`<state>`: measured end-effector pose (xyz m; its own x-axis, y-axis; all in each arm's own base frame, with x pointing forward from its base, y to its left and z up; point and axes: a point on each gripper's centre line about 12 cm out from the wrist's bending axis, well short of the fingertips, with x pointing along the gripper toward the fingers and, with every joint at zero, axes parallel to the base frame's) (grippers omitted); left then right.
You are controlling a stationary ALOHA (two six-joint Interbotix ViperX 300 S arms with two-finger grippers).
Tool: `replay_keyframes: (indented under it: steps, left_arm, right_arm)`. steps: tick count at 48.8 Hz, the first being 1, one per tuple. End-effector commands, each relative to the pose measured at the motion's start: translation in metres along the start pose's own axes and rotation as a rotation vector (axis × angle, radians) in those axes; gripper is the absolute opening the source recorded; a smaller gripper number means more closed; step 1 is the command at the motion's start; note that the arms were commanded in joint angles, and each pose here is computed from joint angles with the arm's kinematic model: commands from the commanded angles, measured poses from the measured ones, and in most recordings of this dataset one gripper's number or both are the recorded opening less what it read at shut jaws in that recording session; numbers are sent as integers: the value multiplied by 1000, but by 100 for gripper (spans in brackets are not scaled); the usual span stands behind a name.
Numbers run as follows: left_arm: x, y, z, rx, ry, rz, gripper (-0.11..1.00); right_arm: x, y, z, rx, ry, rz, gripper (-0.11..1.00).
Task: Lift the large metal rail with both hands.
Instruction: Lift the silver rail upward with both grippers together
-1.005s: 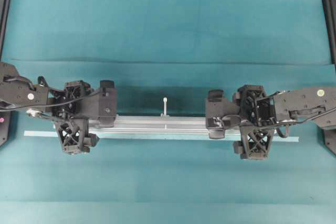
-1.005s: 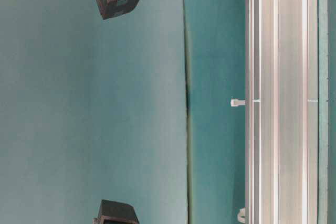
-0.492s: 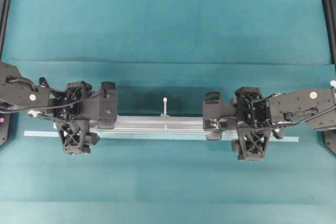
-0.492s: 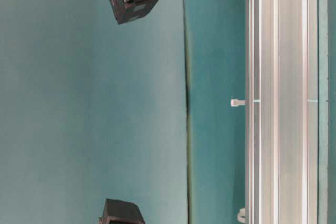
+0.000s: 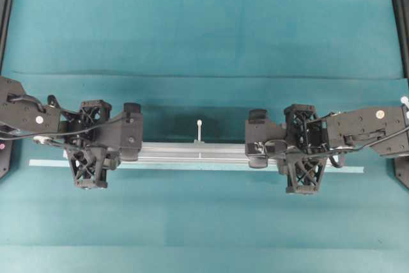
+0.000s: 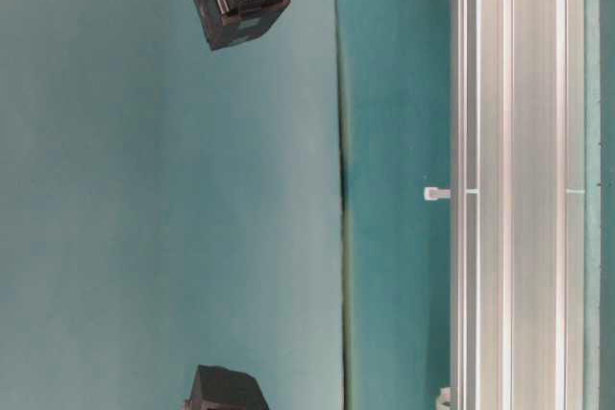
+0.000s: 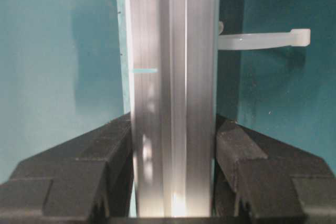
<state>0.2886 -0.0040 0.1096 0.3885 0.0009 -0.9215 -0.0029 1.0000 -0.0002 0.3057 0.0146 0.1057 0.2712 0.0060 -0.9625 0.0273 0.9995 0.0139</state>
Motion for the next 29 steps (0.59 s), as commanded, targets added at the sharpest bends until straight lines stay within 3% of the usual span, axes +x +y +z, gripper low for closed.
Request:
replay_keyframes:
  steps: [1,19,29]
  left_arm:
    - [-3,-1,10,7,-31,-2,35]
    - [-10,-2,20,7,-49,-2,35]
    - [-29,-2,35,8,-20,0,35]
  right_arm:
    - [-1,3,6,4,-24,9,41]
    - [-5,3,5,5,-7,7,41]
    - [-38,2,11,7,-10,6,41]
